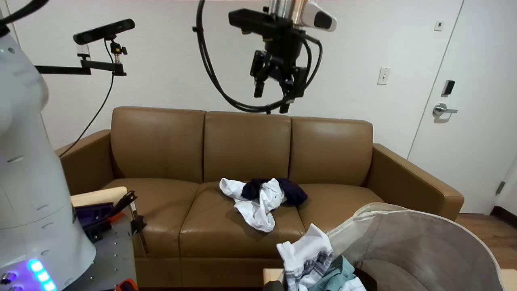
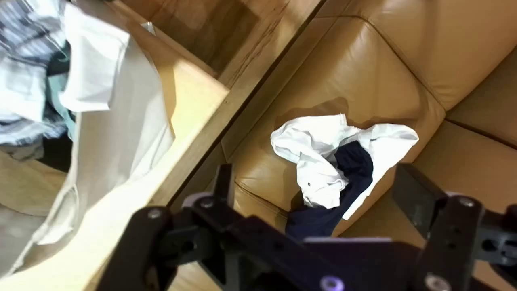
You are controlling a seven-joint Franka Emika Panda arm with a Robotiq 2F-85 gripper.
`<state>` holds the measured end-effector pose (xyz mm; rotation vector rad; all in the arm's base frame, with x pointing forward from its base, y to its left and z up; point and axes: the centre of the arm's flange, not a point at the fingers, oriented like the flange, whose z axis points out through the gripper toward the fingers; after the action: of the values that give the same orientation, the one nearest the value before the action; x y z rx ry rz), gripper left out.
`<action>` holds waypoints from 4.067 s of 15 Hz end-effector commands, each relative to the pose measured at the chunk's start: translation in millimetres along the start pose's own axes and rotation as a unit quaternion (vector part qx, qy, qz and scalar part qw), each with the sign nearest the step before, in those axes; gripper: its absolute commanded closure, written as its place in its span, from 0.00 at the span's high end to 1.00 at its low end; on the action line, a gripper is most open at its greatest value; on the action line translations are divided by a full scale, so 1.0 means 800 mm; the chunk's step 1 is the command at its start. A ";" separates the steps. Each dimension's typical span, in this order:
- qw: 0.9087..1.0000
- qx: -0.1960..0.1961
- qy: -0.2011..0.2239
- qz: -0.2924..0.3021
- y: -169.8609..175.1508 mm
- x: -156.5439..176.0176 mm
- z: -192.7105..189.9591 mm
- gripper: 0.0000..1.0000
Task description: Put the vest on the couch in the bag
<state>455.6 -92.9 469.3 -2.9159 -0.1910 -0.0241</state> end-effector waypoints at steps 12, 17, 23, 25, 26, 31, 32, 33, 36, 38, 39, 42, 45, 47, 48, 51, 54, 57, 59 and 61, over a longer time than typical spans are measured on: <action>0.969 -0.005 -0.122 -0.216 -0.154 0.182 0.269 1.00; 0.938 -0.043 -0.121 -0.321 -0.157 0.264 0.300 1.00; 0.876 -0.073 -0.135 -0.458 -0.228 0.361 0.399 1.00; 0.852 -0.072 -0.129 -0.502 -0.263 0.383 0.433 1.00; 0.840 -0.070 -0.125 -0.523 -0.282 0.394 0.447 1.00; 0.827 -0.062 -0.112 -0.547 -0.298 0.357 0.457 1.00; 0.825 -0.062 -0.110 -0.550 -0.296 0.361 0.456 1.00; 0.815 -0.061 -0.098 -0.568 -0.295 0.359 0.457 1.00; 0.772 -0.049 -0.084 -0.628 -0.314 0.382 0.511 1.00; 0.741 -0.029 -0.089 -0.665 -0.334 0.390 0.561 1.00; 0.725 -0.018 -0.088 -0.683 -0.343 0.391 0.586 1.00; 0.673 0.009 -0.088 -0.735 -0.362 0.383 0.644 1.00; 0.638 0.024 -0.090 -0.764 -0.377 0.380 0.684 1.00; 0.628 0.024 -0.095 -0.772 -0.375 0.374 0.705 1.00; 0.626 0.013 -0.095 -0.774 -0.373 0.372 0.714 1.00; 0.617 -0.029 -0.114 -0.778 -0.367 0.372 0.735 1.00; 0.596 -0.067 -0.139 -0.788 -0.368 0.379 0.739 1.00; 0.577 -0.108 -0.128 -0.800 -0.378 0.394 0.711 1.00; 0.568 -0.127 -0.107 -0.806 -0.386 0.406 0.705 1.00; 0.570 -0.121 -0.082 -0.809 -0.387 0.414 0.709 1.00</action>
<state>690.2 347.3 18.0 -1.7554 -2.7524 0.0315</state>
